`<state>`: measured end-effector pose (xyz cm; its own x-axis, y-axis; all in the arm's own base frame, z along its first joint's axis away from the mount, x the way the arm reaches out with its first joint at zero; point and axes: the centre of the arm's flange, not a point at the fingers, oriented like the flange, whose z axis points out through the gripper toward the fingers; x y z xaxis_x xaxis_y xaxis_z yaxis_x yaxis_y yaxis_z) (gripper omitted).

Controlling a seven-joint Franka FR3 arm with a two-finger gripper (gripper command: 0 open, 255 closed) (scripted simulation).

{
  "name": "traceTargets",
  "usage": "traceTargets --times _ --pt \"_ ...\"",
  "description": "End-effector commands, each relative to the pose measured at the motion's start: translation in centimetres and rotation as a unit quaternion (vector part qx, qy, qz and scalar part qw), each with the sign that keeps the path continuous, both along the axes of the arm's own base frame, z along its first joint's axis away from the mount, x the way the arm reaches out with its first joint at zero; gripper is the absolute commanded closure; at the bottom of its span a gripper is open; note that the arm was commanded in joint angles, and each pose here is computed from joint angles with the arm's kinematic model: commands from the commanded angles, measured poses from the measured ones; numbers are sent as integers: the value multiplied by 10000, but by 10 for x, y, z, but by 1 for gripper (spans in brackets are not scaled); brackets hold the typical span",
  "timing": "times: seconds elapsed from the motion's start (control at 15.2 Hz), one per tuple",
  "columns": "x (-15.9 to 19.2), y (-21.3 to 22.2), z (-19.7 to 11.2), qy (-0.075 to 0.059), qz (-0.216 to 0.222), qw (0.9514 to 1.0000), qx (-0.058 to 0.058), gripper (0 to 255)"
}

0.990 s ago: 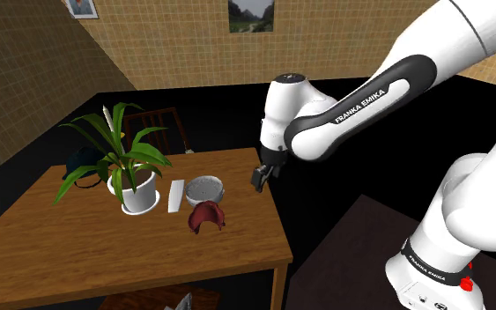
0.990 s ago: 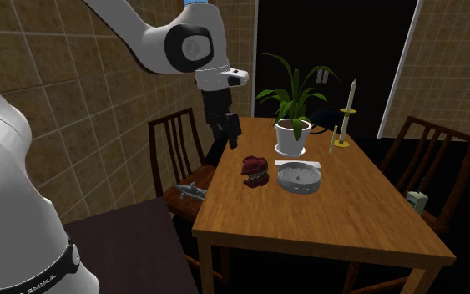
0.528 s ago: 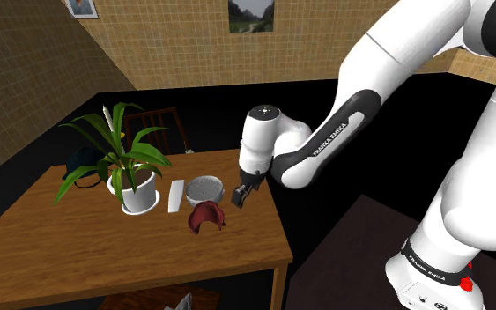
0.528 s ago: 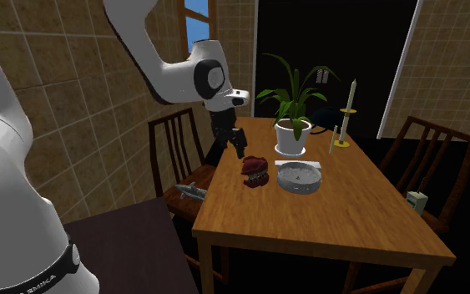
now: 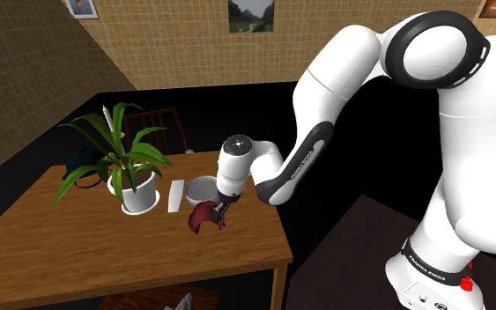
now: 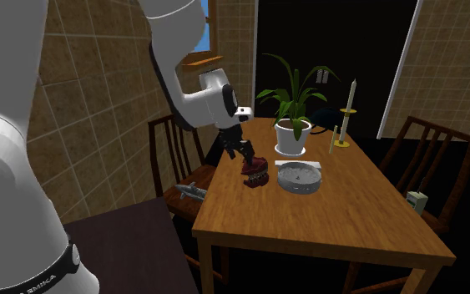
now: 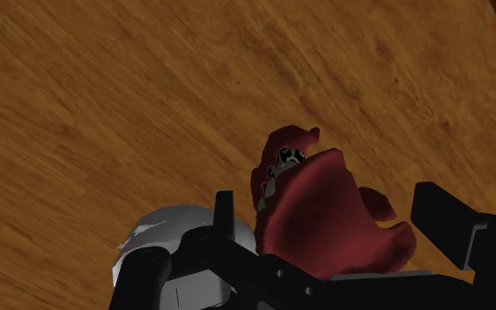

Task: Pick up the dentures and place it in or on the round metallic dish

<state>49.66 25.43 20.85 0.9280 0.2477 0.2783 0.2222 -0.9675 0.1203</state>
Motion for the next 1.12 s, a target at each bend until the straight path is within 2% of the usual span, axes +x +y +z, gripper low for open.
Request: traceTargets --times 0.0,0.07,0.53,1.06 --pt "11 11 -20 -108 95 9999 -63 0" --pt "17 17 -29 -154 135 9998 -88 0" --pt "29 15 -64 -154 135 9998 -88 0" --pt "30 15 -67 -154 135 9998 -88 0"
